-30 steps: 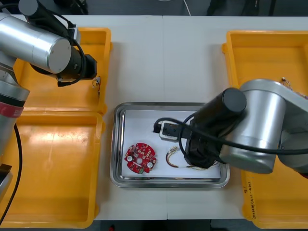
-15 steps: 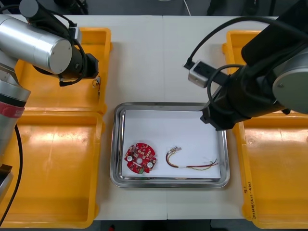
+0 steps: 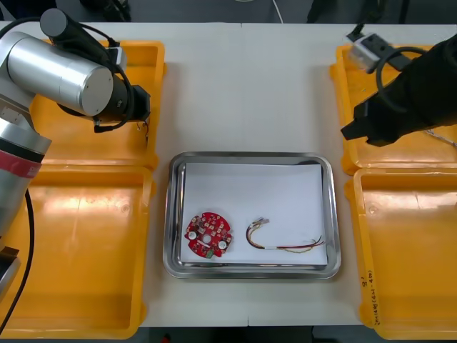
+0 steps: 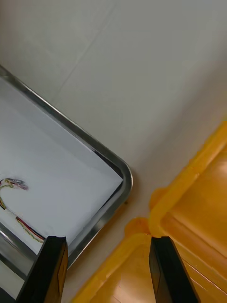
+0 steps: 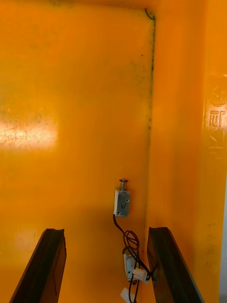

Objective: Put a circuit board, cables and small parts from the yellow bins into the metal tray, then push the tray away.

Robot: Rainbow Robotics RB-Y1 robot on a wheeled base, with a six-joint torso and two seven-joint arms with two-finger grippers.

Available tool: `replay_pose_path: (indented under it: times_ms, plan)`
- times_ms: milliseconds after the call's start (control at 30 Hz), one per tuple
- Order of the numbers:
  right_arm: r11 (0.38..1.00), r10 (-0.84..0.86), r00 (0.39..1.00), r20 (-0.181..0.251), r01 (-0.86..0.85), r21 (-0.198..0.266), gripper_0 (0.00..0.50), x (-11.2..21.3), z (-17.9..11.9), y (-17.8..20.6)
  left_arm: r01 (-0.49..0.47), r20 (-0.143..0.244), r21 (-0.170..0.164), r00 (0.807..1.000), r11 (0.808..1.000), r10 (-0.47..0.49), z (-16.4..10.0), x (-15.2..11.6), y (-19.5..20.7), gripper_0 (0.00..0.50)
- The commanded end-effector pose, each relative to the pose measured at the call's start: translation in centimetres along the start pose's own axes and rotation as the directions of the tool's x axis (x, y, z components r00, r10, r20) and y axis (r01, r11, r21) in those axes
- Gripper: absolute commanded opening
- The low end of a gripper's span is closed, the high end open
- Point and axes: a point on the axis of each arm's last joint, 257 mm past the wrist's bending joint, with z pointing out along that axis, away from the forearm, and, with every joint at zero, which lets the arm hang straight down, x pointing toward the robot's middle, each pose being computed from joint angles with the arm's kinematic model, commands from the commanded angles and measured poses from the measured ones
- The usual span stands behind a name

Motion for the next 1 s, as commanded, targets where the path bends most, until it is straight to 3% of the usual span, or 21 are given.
replay_pose_path:
  times_ms: [33,100,133,200,233,300,333,367,400,533,733,1000]
  plan:
    - [0.992,0.099,0.994,0.046,-0.102,0.076,0.5,-0.7,-3.4,-5.3,-0.005,0.043,0.049,0.999,0.999,0.003,-1.1,-2.2,-3.0,0.5]
    - [0.983,0.151,0.987,0.047,-0.155,0.099,0.5,-0.2,-3.8,-7.4,-0.004,0.037,0.046,0.999,0.999,0.002,-1.2,-2.1,-2.9,0.495]
    - [0.978,0.173,0.984,0.042,-0.176,0.111,0.5,0.1,-3.8,-8.3,-0.006,0.037,0.048,0.999,0.999,0.004,-1.2,-2.1,-3.0,0.427]
    - [0.97,0.202,0.979,0.041,-0.206,0.132,0.5,0.5,-3.9,-9.6,-0.004,0.037,0.048,0.999,0.999,0.002,-1.2,-2.1,-2.9,0.338]
    - [0.965,0.215,0.976,0.038,-0.219,0.143,0.5,0.8,-3.9,-10.3,-0.006,0.037,0.048,0.999,0.999,0.004,-1.2,-2.1,-2.9,0.254]
    - [0.956,0.24,0.97,0.037,-0.243,0.162,0.5,1.2,-4.0,-11.4,-0.006,0.037,0.048,0.999,0.999,0.004,-1.2,-2.1,-2.9,0.134]
    - [0.954,0.246,0.969,0.033,-0.248,0.167,0.5,1.4,-3.9,-11.7,-0.004,0.036,0.047,0.999,0.999,0.002,-1.2,-2.0,-2.9,0.095]
    - [0.948,0.263,0.964,0.03,-0.264,0.18,0.5,1.8,-4.0,-12.4,-0.004,0.036,0.049,0.999,0.999,0.002,-1.2,-2.1,-3.0,0.024]
    - [0.942,0.278,0.96,0.024,-0.278,0.191,0.5,2.1,-3.9,-13.1,-0.005,0.035,0.05,0.999,0.999,0.003,-1.2,-2.0,-3.1,0.0]
    - [0.921,0.328,0.945,0.001,-0.32,0.22,0.5,3.6,-3.8,-15.1,-0.003,0.037,0.048,0.999,0.999,0.001,-1.2,-2.1,-2.9,0.0]
    - [0.907,0.372,0.927,-0.046,-0.352,0.229,0.5,5.6,-3.0,-16.7,-0.003,0.036,0.049,0.999,0.999,0.001,-1.2,-2.0,-3.0,0.0]
    - [0.905,0.37,0.929,-0.021,-0.356,0.232,0.5,5.3,-2.3,-18.5,-0.001,0.051,0.049,0.999,0.999,-0.002,-1.6,-2.8,-2.3,0.0]
